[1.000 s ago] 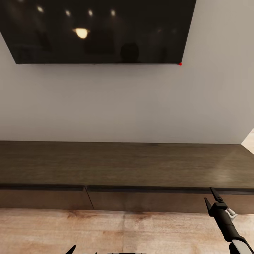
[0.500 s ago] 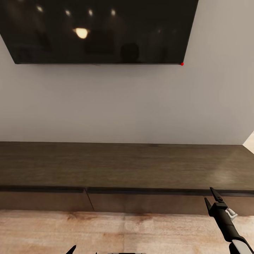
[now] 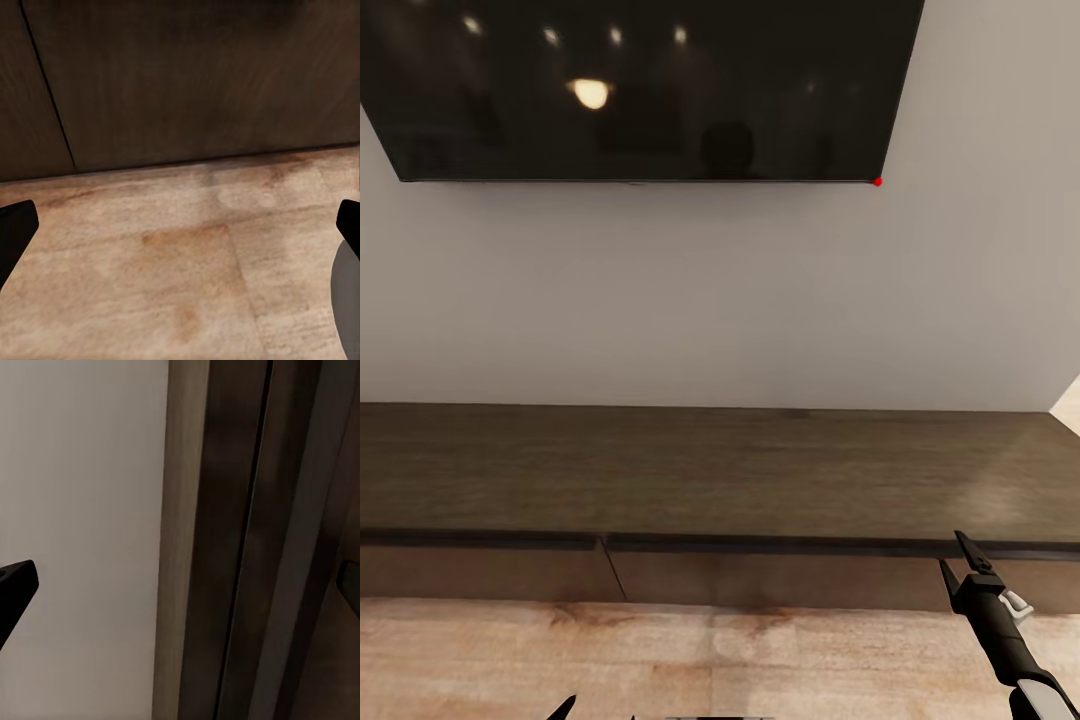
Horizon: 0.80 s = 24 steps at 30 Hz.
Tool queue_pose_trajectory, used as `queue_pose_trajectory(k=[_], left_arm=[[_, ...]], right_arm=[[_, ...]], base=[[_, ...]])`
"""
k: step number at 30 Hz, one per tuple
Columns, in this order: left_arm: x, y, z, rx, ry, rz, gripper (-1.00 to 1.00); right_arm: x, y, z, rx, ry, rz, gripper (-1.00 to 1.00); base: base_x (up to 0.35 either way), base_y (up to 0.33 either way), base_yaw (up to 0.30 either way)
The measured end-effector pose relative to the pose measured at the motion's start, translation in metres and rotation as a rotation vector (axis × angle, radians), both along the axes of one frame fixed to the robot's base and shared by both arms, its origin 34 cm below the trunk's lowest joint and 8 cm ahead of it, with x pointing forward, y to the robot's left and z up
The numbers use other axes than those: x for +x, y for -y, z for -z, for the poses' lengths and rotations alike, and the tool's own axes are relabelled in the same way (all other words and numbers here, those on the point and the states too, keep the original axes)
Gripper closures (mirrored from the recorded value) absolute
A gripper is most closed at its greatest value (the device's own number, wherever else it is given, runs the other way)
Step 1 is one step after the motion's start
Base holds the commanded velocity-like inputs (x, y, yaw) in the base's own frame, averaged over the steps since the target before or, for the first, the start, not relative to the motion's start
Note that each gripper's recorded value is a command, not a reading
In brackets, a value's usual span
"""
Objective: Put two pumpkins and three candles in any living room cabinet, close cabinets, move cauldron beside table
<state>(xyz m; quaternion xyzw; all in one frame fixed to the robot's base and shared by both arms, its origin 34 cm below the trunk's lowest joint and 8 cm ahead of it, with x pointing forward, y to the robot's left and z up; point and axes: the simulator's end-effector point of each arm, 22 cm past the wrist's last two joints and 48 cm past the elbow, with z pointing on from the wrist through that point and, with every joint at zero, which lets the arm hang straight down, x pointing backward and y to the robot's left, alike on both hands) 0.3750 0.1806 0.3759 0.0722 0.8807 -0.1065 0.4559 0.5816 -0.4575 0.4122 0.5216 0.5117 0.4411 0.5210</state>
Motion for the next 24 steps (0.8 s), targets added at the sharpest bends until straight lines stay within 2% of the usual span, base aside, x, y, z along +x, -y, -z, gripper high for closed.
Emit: queue_pose_trajectory(k=[13,24], left_arm=[[0.001,0.0,-0.001,0.0,0.005,0.0,-1.0],[-0.003,0.001,0.009,-0.001,-0.012,0.002,-1.0]], right_arm=[[0.0,0.0,0.0,0.0,0.0,0.0,-1.0],[-0.003,0.0,0.013,0.0,-0.015,0.0,-1.0]], base=[[0.001,0.0,0.0],[0.0,0.0,0.0]])
